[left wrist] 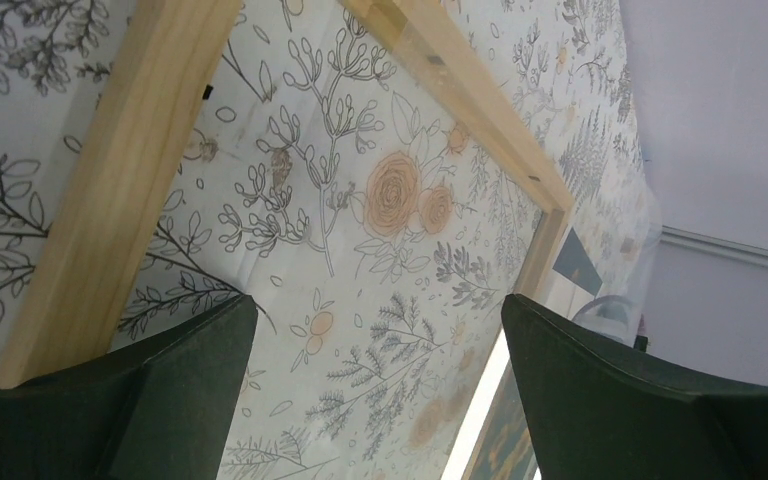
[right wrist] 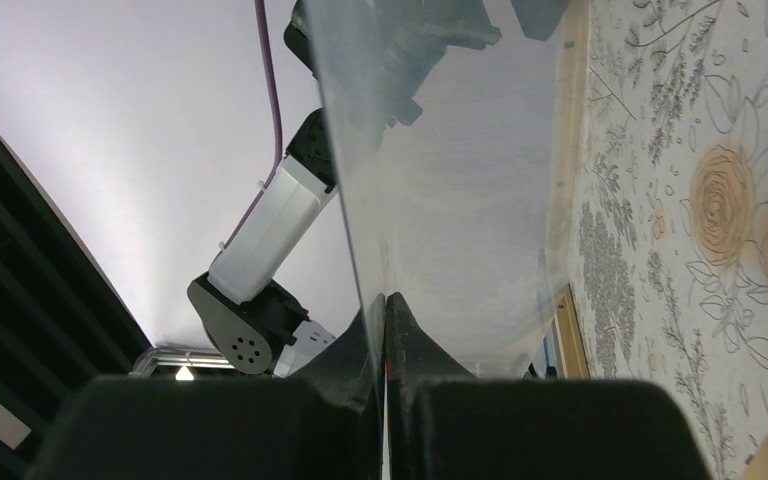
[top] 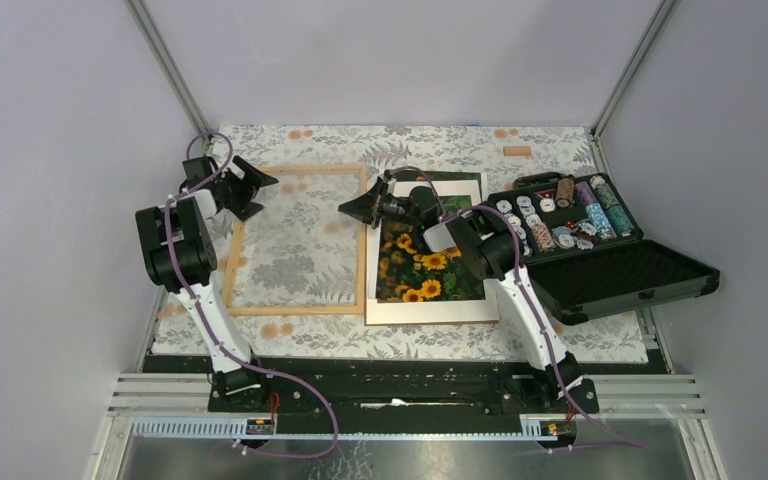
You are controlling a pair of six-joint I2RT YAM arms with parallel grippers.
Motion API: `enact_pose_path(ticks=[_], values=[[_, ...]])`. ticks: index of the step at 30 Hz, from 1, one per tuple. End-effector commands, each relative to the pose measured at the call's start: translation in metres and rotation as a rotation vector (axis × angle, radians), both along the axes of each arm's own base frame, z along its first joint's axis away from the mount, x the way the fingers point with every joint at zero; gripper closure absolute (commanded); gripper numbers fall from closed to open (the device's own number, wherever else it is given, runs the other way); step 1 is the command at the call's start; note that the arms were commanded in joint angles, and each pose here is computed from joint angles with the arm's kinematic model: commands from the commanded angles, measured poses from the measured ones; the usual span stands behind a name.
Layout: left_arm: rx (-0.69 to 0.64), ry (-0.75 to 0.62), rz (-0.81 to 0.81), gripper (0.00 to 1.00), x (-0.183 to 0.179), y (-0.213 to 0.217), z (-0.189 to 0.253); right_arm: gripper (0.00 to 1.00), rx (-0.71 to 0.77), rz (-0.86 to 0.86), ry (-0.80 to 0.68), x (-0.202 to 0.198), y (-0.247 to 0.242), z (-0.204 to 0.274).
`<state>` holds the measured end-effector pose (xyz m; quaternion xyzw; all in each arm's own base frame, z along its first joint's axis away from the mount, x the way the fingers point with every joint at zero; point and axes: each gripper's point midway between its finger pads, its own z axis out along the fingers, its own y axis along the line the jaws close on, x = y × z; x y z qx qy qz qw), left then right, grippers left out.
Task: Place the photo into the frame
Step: Place the photo frame item in the photo frame.
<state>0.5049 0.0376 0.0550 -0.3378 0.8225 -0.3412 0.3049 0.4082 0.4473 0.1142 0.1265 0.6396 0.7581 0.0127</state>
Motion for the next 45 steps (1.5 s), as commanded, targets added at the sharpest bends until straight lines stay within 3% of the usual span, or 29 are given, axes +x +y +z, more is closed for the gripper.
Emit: enact_pose_path(ticks=[1, 6, 9, 20, 35, 45], values=[[0.028, -0.010, -0.031, 0.01, 0.006, 0.001, -0.011, 1.00, 0.023, 0.023, -0.093, -0.009, -0.007, 0.004], [-0.074, -0.012, -0.079, 0.01, 0.001, -0.019, -0.004, 1.00, 0.015, 0.025, -0.100, -0.009, -0.009, 0.001], [-0.129, -0.082, -0.114, 0.02, -0.001, -0.029, 0.024, 1.00, 0.001, 0.017, -0.101, -0.007, -0.012, -0.004], [-0.198, -0.136, -0.143, 0.07, -0.021, -0.032, 0.067, 1.00, -0.035, -0.003, -0.121, 0.001, -0.022, -0.012], [-0.222, -0.143, -0.091, 0.13, -0.026, -0.016, 0.073, 1.00, -0.101, -0.004, -0.148, 0.007, -0.028, -0.023], [-0.125, -0.128, -0.036, 0.18, -0.024, 0.008, 0.071, 0.93, -0.191, -0.013, -0.201, 0.008, -0.015, -0.033]])
